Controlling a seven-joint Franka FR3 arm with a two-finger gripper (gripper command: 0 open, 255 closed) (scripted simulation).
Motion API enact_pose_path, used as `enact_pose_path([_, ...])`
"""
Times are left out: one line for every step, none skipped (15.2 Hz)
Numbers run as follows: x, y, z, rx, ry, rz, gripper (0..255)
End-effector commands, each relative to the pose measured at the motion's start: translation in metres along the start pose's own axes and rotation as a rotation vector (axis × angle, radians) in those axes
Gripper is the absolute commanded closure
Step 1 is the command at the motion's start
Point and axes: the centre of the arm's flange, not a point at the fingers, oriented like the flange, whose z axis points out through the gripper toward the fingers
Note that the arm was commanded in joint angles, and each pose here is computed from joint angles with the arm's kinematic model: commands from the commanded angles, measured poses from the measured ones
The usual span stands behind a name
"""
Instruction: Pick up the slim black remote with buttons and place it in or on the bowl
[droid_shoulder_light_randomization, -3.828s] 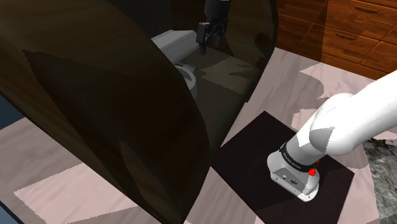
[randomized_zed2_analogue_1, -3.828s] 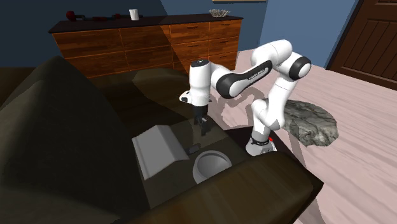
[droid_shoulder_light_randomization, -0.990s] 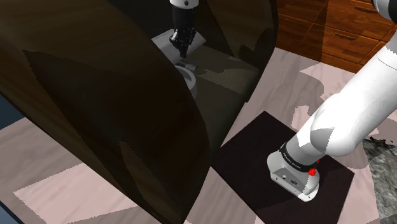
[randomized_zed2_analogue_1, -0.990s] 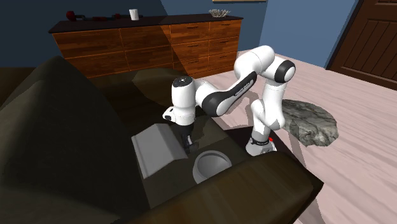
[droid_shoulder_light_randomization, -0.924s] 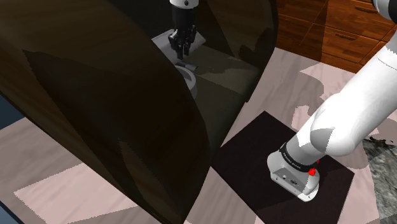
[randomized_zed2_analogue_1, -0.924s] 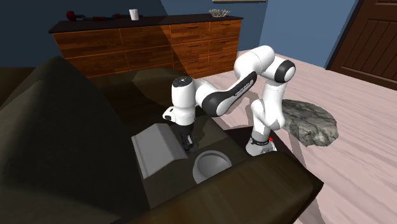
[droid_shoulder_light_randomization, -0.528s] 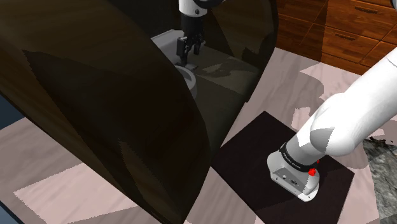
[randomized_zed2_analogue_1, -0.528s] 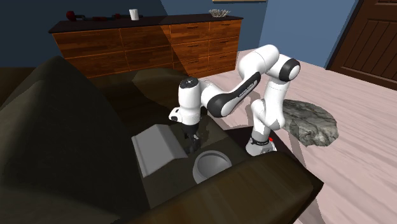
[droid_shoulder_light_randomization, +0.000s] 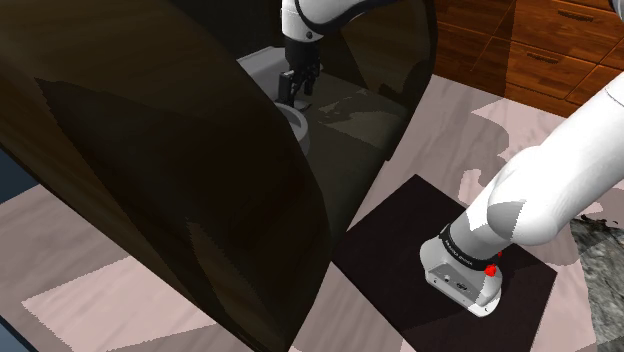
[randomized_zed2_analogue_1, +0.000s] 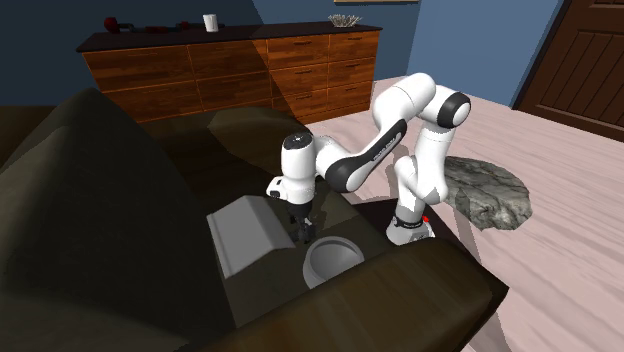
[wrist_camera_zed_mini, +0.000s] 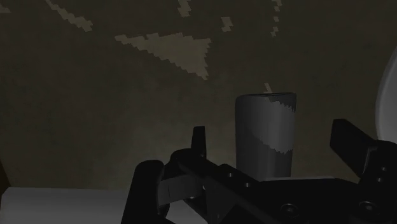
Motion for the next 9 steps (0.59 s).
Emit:
enact_pose_path([0.0,-0.0001,0.0003,0.0,0.0,0.0,0])
enact_pose_path([0.0,-0.0001,0.0003,0.0,0.0,0.0,0])
enact_pose_path([0.0,-0.0001,0.0003,0.0,0.0,0.0,0])
enact_pose_path([0.0,-0.0001,0.0003,0.0,0.0,0.0,0])
enact_pose_path([0.0,-0.0001,0.0003,0.0,0.0,0.0,255])
enact_pose_path([0.0,-0.0001,0.0003,0.0,0.0,0.0,255])
enact_pose_path([0.0001,-0.0001,0.0003,0.0,0.0,0.0,255])
enact_pose_path([-0.0009,0.0,0.0002,0.0,0.0,0.0,255])
enact_pose_path([-0.0014,0.0003,-0.0001,0.0,0.0,0.0,255])
